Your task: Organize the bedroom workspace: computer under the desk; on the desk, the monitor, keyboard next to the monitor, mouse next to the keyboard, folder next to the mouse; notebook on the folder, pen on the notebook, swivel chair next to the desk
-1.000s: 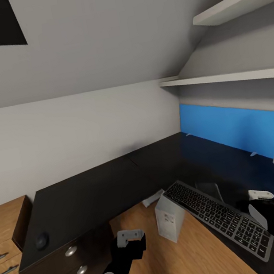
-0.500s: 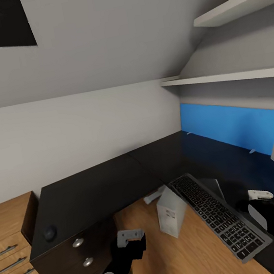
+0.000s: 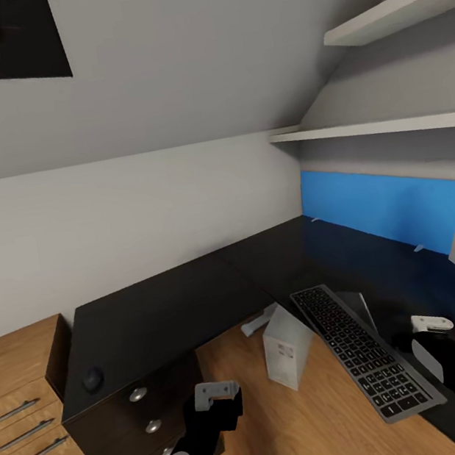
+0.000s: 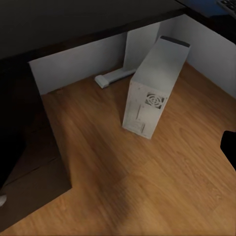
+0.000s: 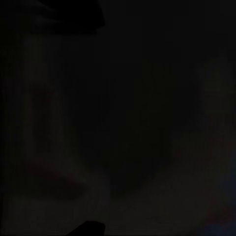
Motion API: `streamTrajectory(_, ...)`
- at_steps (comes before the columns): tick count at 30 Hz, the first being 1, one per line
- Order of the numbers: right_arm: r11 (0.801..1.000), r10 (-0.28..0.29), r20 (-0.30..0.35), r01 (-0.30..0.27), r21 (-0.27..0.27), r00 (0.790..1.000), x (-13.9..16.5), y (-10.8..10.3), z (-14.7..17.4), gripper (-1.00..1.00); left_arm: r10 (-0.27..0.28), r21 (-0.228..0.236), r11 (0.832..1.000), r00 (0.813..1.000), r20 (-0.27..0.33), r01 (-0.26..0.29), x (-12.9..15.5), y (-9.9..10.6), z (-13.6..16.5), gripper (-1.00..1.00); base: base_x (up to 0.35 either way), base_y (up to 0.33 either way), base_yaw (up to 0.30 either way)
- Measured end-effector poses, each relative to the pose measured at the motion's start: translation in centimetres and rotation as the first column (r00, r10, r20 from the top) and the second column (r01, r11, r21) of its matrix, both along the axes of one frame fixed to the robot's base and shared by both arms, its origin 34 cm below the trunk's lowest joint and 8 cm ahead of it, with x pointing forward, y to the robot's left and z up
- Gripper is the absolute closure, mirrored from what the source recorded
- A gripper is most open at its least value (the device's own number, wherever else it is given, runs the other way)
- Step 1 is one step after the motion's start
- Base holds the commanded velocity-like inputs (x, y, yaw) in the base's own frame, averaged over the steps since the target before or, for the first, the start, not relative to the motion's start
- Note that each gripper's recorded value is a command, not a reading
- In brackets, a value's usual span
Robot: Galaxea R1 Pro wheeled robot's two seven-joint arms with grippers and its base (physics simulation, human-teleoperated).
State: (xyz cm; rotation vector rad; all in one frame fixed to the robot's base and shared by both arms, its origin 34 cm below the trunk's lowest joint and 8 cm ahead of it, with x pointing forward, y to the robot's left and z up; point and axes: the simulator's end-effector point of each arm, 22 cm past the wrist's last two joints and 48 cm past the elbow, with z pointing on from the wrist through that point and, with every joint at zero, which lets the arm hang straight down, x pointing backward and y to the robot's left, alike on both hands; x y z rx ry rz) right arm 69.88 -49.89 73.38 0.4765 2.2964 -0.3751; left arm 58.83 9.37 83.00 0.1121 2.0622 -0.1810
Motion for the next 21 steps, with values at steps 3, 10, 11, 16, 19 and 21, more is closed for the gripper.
streamTrajectory(3,1.000,0.001,0.003,-0.001,0.003,1.000,0.0,0.0,0.0,-1.00,0.000,0.000,1.000,1.000,0.000,0.000,0.0,0.0,0.0,-1.00,-0.011,0.008,0.000)
streamTrajectory(10,1.000,0.000,0.027,-0.001,0.010,1.000,0.6,0.1,0.7,-1.00,0.000,0.001,1.000,1.000,0.000,0.000,0.0,0.0,0.0,-1.00,-0.002,0.001,0.000)
streamTrajectory(11,1.000,0.002,0.045,-0.002,0.008,0.999,1.1,0.1,1.4,-1.00,0.000,0.001,1.000,1.000,0.000,0.000,0.0,0.0,0.0,-1.00,0.000,0.000,0.000)
streamTrajectory(16,1.000,0.006,0.084,-0.006,0.002,0.996,2.1,0.2,2.8,-1.00,0.000,0.000,1.000,1.000,0.000,0.000,0.0,0.0,0.0,-1.00,0.000,0.000,0.000)
streamTrajectory(19,1.000,0.007,0.118,-0.007,-0.007,0.993,2.7,0.2,3.7,-1.00,0.000,0.000,1.000,1.000,0.000,0.000,0.0,0.0,0.0,-1.00,0.000,0.000,0.000)
streamTrajectory(21,1.000,0.013,0.172,-0.009,-0.024,0.985,3.7,0.1,5.5,-1.00,0.000,0.000,1.000,1.000,0.000,0.000,0.0,0.0,0.0,-1.00,0.000,0.000,0.000)
